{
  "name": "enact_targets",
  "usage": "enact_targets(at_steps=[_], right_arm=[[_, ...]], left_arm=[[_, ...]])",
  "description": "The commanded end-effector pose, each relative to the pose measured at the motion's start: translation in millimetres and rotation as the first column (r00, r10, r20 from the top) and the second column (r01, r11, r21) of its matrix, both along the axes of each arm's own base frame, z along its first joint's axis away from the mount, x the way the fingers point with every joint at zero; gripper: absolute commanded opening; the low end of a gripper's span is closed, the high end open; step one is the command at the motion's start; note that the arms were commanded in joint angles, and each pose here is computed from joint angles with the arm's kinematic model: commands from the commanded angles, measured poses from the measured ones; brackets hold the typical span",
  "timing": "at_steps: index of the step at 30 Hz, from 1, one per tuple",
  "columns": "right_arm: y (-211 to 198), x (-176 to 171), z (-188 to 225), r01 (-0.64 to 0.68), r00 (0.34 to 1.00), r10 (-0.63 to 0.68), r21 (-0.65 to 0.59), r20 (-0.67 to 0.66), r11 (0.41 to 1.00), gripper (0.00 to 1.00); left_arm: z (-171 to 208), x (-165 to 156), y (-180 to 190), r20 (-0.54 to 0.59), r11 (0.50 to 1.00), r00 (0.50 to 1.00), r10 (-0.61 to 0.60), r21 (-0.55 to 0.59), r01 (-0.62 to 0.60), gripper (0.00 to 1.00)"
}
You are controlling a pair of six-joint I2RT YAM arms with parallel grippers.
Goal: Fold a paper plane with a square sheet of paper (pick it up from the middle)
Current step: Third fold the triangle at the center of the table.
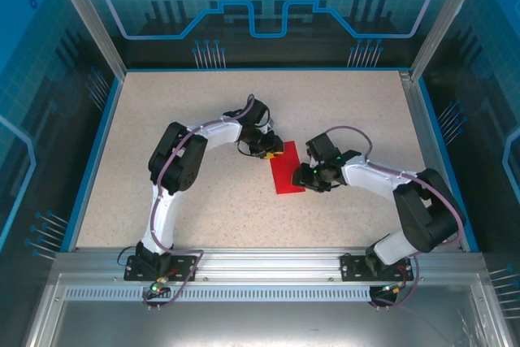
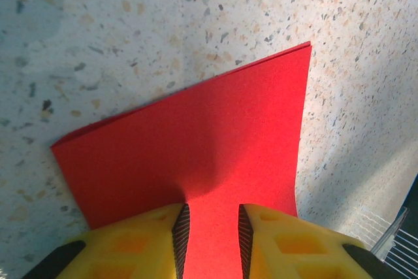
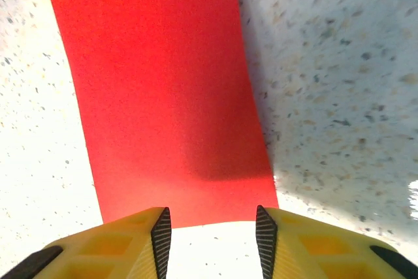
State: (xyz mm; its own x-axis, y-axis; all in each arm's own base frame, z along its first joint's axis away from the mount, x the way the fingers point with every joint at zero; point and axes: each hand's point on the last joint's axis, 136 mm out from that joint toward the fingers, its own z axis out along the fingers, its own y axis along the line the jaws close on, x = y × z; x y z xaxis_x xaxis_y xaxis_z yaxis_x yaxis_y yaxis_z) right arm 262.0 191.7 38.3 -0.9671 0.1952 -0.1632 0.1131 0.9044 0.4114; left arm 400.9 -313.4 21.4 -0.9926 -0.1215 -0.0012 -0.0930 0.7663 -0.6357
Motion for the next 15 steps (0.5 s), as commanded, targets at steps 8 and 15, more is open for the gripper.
enact_targets(at_steps=[8,15], right_arm=[[1.0,-5.0,-25.3,0.006,0.997,-0.007,-0.013,-0.08,1.0,0.41],[24.4,5.9,-19.4,-0.029,0.999,0.033,0.108,-0.04,0.994,0.4]], left_arm=[[-20.8,-16.6,8.9,-0.063,0.999,0.998,-0.015,0.034,0.018,0.3],[-20.5,-16.3,8.6,-0.062,0.999,0.998,-0.016,0.032,0.018,0.3]])
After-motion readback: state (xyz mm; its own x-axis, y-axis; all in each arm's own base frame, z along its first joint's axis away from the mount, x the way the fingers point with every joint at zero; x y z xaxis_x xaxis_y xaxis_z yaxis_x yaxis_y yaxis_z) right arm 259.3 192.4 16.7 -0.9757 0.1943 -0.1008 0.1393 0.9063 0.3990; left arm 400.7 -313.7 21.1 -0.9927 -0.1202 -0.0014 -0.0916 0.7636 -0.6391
